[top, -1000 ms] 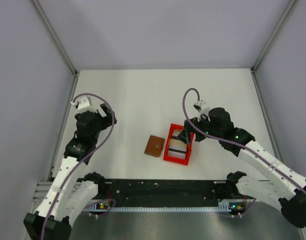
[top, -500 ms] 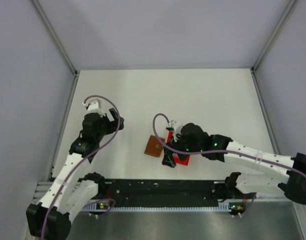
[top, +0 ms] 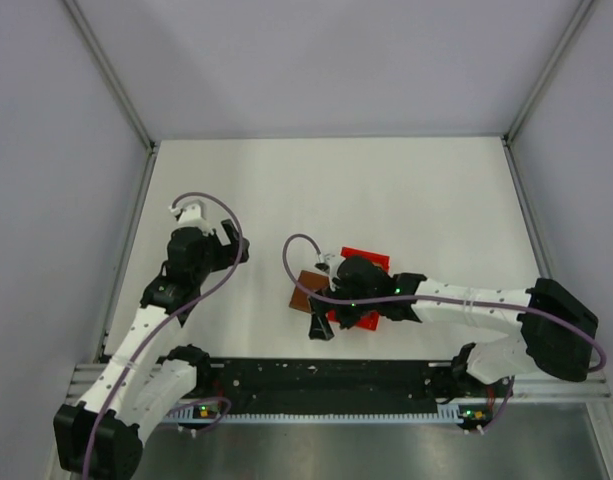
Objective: Put the credit cards into the card holder
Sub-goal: Move the storage box to the center of the board.
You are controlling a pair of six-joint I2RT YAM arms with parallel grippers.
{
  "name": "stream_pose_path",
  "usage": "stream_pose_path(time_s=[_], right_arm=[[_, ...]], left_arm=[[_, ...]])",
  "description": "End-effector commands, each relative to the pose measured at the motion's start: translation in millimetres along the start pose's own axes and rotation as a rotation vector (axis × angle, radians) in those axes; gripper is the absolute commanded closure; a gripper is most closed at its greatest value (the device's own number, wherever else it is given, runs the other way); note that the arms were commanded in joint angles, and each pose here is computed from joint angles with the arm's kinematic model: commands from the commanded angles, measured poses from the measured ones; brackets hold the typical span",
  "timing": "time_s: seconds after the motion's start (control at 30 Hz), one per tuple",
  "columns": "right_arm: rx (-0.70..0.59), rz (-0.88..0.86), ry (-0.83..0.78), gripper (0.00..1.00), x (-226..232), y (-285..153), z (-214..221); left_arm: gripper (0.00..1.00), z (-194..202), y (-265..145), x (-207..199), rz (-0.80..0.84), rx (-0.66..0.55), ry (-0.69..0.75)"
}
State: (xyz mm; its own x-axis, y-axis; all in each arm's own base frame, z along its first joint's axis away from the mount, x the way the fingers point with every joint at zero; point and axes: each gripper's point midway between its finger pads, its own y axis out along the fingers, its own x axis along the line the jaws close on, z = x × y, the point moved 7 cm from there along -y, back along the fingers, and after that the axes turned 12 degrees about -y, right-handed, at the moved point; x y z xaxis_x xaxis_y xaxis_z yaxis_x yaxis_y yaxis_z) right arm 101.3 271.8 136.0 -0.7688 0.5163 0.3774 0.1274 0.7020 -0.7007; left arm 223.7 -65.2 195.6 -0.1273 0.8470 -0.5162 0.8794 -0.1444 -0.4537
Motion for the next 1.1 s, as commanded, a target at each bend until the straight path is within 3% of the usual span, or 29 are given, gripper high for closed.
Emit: stream_pose_path(time_s=[0.0, 0.17, 0.5, 0.8, 0.93, 1.07], right_arm=[[-0.035, -0.017, 0.024, 0.01, 1, 15, -4], [-0.046, 0.159, 0.080, 0.01, -23, 27, -1], [-0.078, 0.285, 0.072, 0.01, -75, 26, -18], [-0.057, 0.342, 0.077, 0.01, -106, 2, 0], [-0.085, 0.279, 0.008, 0.02, -99, -4, -3], [-0.152, 0.148, -0.108, 0.15, -78, -1, -21]], left_arm=[[0.02, -1, 2, -3, 0.034, -0.017, 0.028], [0.02, 3, 6, -3, 0.047, 0.010, 0.041], [0.02, 16, 16, -10, 0.133, 0.089, 0.036], [0.02, 29, 23, -13, 0.194, 0.160, 0.057], [0.05, 40, 25, -17, 0.206, 0.206, 0.066], [0.16, 59, 26, -22, 0.190, 0.269, 0.095]])
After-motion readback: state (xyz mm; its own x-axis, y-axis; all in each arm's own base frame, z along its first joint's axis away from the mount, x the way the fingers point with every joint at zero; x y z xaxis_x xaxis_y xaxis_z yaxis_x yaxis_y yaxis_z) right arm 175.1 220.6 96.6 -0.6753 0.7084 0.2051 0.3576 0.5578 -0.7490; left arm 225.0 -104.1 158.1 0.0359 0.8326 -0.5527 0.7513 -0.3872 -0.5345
